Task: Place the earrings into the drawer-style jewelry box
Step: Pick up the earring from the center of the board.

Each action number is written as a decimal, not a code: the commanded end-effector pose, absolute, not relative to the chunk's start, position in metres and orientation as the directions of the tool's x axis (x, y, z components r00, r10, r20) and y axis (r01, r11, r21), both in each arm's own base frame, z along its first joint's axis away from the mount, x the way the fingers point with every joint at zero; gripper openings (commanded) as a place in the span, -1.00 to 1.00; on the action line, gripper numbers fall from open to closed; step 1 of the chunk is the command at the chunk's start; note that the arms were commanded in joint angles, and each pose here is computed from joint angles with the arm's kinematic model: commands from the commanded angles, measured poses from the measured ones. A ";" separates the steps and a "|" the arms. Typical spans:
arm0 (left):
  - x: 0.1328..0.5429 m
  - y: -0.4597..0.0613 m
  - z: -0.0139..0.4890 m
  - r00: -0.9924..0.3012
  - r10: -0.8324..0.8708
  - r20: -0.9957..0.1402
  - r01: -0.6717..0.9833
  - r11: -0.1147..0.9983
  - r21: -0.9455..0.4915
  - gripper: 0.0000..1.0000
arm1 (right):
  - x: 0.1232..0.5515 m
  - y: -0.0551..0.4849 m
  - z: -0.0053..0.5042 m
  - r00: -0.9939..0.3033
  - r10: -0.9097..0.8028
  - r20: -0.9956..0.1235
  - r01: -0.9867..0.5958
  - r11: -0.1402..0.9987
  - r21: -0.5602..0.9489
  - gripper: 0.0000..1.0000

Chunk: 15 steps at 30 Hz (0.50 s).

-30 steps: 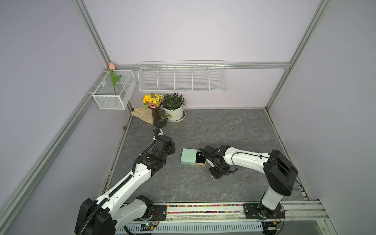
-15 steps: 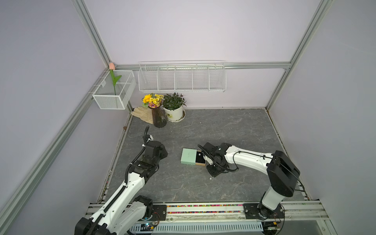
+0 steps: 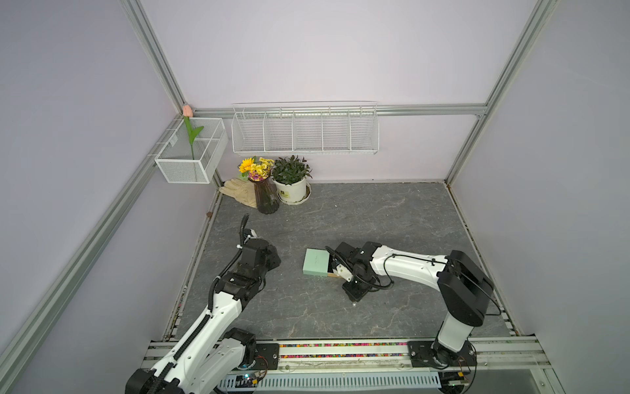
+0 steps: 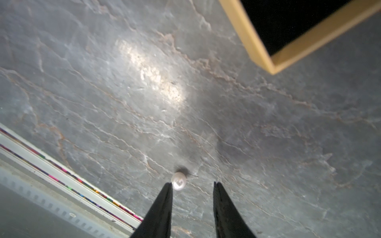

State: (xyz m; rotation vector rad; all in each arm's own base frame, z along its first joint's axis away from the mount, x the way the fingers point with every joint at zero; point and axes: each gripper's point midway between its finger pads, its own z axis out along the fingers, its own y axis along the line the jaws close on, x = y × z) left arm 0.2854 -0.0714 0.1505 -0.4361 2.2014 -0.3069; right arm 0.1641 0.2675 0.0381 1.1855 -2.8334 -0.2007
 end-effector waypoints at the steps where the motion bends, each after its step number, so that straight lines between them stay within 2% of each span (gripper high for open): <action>1: 0.281 -0.064 0.147 -0.567 -0.433 -0.701 -0.237 0.900 -0.365 0.15 | 0.158 0.273 0.037 -0.633 -0.774 0.010 -0.763 0.626 0.160 -0.27; 15: 0.284 -0.066 0.142 -0.573 -0.440 -0.692 -0.236 0.897 -0.374 0.14 | 0.164 0.262 0.038 -0.672 -0.740 0.005 -0.738 0.671 0.076 -0.29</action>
